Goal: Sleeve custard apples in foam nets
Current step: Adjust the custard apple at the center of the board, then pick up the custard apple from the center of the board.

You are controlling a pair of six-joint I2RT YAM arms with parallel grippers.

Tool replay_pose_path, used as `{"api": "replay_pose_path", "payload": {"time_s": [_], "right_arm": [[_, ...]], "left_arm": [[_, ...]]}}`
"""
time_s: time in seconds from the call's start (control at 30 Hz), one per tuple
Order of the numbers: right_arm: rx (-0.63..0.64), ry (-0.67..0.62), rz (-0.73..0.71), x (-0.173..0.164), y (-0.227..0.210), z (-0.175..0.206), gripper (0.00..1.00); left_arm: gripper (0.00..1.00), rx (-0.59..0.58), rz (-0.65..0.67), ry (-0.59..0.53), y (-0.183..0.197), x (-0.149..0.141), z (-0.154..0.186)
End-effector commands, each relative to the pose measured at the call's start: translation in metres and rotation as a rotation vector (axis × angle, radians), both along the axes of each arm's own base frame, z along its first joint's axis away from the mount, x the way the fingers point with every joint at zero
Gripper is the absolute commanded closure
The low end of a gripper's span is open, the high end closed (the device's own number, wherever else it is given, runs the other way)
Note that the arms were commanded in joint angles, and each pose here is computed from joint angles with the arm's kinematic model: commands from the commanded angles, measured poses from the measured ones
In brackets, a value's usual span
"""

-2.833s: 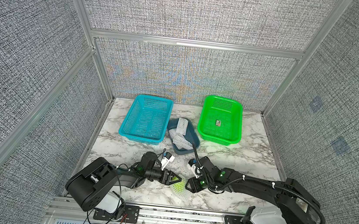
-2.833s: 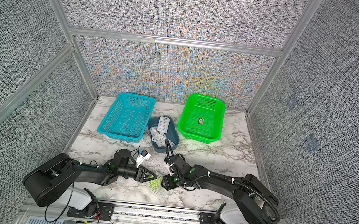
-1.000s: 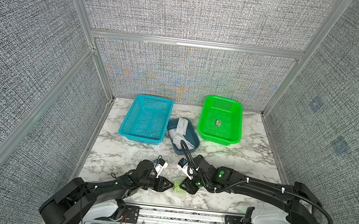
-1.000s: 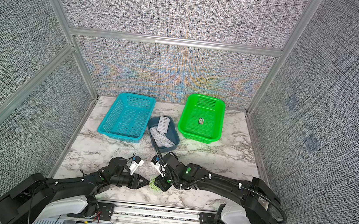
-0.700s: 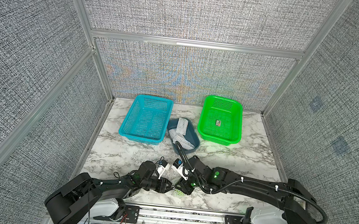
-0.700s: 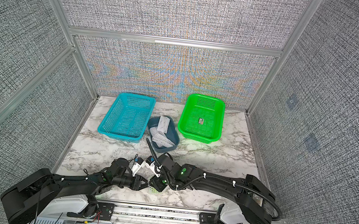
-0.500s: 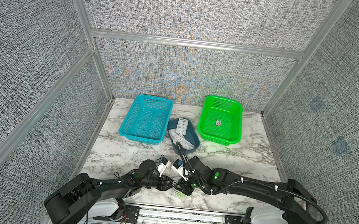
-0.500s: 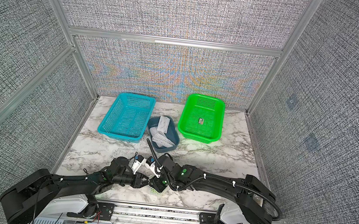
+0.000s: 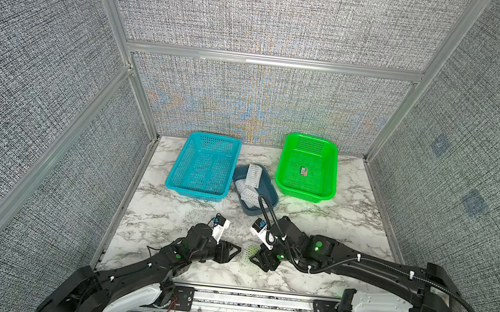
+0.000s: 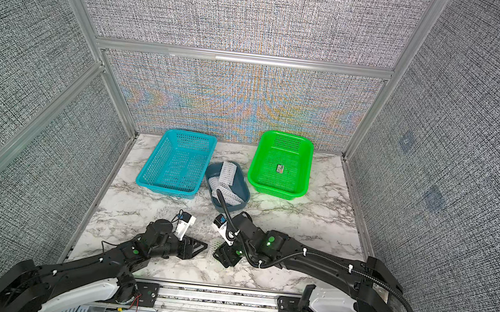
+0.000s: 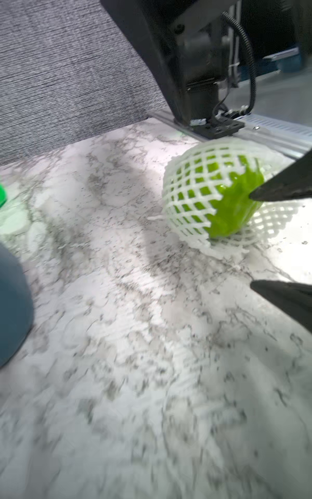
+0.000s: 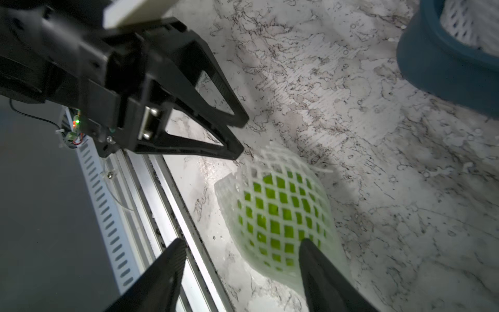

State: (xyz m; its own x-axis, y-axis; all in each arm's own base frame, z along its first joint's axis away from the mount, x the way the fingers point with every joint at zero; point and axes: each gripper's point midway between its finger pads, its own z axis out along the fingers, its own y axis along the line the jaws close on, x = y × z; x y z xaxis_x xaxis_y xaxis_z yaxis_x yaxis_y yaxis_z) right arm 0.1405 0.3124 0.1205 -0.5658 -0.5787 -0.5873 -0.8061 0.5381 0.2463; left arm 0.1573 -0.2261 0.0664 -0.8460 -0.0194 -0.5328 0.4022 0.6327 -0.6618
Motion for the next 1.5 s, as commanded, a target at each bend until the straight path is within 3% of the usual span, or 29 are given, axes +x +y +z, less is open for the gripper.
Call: {"api": "replay_pose_path", "payload": {"time_s": [0.0, 0.2, 0.43, 1.0, 1.17, 1.47], "right_arm": [[-0.084, -0.022, 0.019, 0.003, -0.009, -0.010, 0.17], [-0.176, -0.084, -0.027, 0.023, -0.012, -0.025, 0.09], [-0.232, -0.099, -0.080, 0.040, -0.013, -0.037, 0.08], [-0.314, -0.088, -0.118, 0.058, 0.005, -0.068, 0.09], [-0.329, -0.072, -0.115, 0.058, 0.007, -0.074, 0.13], [-0.263, -0.094, -0.133, 0.063, 0.011, -0.037, 0.23]], "left_arm": [[0.32, 0.104, 0.160, -0.039, 0.031, 0.014, -0.012], [0.14, 0.077, 0.227, -0.103, 0.045, 0.018, 0.006], [0.06, 0.065, 0.176, -0.120, 0.038, 0.015, 0.014], [0.03, 0.072, 0.154, -0.123, 0.035, 0.014, 0.014], [0.02, 0.074, 0.160, -0.131, 0.037, 0.015, 0.015], [0.02, 0.072, 0.144, -0.144, 0.031, 0.019, 0.020]]}}
